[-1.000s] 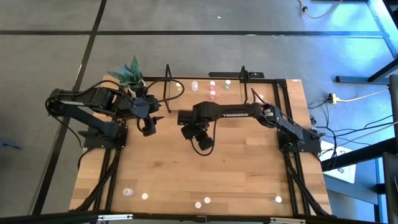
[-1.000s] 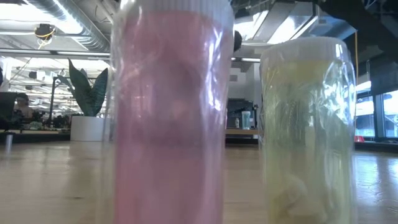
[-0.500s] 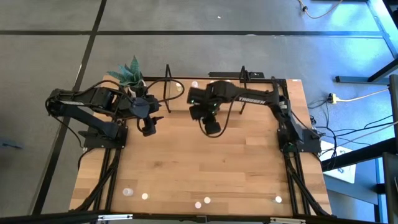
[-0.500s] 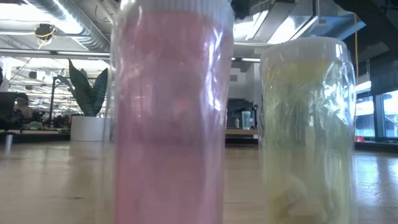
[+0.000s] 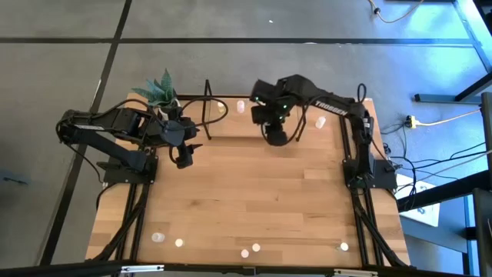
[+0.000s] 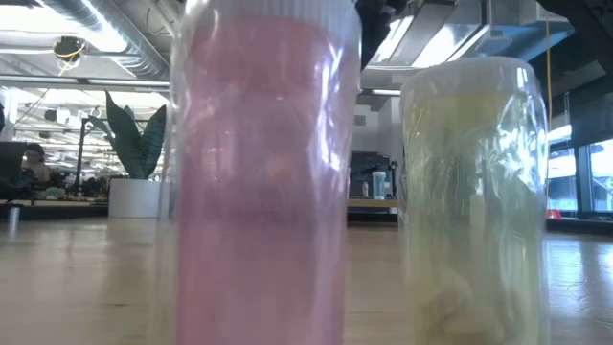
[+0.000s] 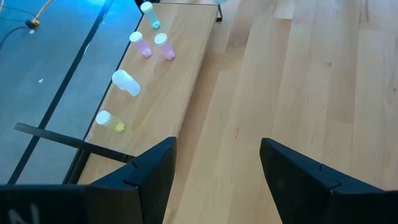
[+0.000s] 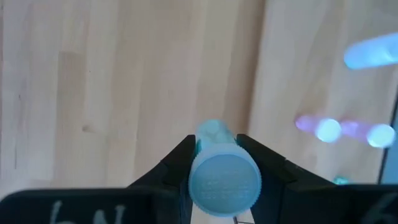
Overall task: Pick and place medicine bottles onto shelf by color
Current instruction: Put the top blue pill bottle on the shelf aligned with other blue pill bottle
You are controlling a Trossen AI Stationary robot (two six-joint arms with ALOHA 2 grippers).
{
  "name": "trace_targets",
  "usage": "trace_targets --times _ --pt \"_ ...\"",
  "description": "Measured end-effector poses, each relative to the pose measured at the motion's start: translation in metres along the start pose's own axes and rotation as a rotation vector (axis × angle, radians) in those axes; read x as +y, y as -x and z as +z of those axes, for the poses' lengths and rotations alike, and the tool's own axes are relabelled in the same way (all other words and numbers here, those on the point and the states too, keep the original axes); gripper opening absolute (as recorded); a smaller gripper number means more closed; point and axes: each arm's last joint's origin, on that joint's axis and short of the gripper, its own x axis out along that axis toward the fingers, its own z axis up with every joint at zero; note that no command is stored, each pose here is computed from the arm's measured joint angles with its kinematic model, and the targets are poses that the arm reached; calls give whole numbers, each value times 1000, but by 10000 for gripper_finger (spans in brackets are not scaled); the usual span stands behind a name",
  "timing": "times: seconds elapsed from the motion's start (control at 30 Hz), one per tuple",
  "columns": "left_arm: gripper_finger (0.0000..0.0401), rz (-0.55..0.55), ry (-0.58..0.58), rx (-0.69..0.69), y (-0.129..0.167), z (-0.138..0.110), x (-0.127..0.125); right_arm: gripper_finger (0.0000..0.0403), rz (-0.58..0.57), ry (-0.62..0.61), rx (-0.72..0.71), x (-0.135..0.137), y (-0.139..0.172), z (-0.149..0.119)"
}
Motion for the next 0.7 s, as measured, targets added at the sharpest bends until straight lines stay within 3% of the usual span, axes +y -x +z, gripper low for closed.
trace_targets --times 0.2,0.47,0.6,0.7 --pt "226 0 1 -1 0 0 0 112 -14 -52 1 -16 7 -10" --pt "226 0 2 -2 0 0 0 112 30 -109 124 -26 -15 -31" --pt "226 0 3 -3 0 0 0 112 9 -125 88 -27 -17 -44" --pt "226 6 2 -4 0 0 0 112 -81 -184 11 -31 -11 -54"
